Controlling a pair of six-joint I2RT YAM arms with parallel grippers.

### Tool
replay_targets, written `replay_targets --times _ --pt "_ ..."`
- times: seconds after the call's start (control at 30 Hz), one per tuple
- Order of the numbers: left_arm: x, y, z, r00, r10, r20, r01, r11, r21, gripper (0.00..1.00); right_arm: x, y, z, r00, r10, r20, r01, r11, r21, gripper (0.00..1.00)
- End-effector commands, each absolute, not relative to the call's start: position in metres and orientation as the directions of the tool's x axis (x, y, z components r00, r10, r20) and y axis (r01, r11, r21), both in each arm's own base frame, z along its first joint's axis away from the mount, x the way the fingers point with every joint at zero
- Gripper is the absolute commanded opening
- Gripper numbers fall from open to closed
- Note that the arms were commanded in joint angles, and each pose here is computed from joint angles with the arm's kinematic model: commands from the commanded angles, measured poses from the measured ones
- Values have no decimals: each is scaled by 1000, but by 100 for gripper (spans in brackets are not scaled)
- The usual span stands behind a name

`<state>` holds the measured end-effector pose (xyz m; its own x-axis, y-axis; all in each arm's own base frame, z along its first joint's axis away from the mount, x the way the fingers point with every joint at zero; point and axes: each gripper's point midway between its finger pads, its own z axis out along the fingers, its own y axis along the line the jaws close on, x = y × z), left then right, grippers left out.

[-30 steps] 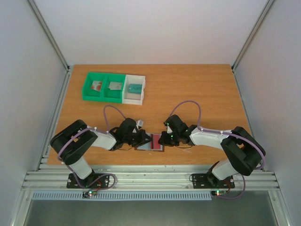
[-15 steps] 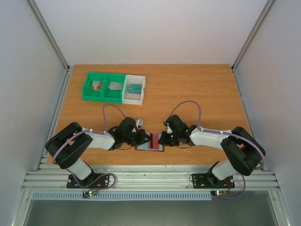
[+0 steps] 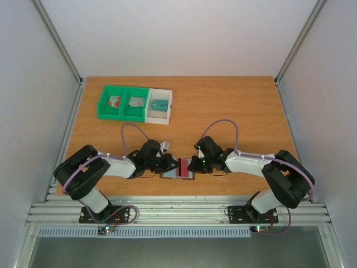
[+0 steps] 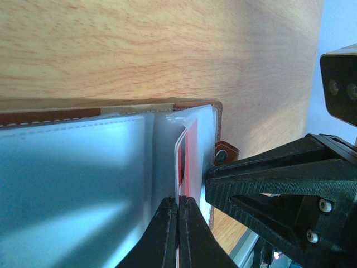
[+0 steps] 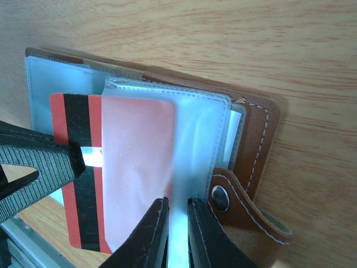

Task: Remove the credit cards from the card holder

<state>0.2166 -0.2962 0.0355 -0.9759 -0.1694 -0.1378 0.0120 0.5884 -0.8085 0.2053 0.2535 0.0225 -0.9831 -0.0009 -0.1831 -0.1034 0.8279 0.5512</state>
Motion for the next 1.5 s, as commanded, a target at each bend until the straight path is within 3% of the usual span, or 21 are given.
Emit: replay_targets --times 0.0,0.7,0.9,1.27,1.4,1.47 --pt "216 -285 32 -970 -193 -148 5 593 -805 0 198 241 5 -987 -7 -158 -85 865 494 11" --pt "215 -236 52 -927 -282 -249 -6 672 -741 0 199 251 16 -985 -15 -172 -107 834 542 13" --pt "213 -232 65 -916 -291 -275 15 662 -749 0 204 255 37 -974 -32 -225 -156 815 558 13" --pt "209 -226 104 -888 -294 -353 102 624 -775 0 226 279 123 -875 -75 -479 -388 700 600 16" --pt "206 -220 114 -885 -302 -353 99 620 -778 0 231 289 168 -758 -100 -644 -553 623 554 18" --pt "205 -217 120 -888 -304 -345 87 625 -776 0 227 294 185 -641 -149 -753 -669 589 453 20"
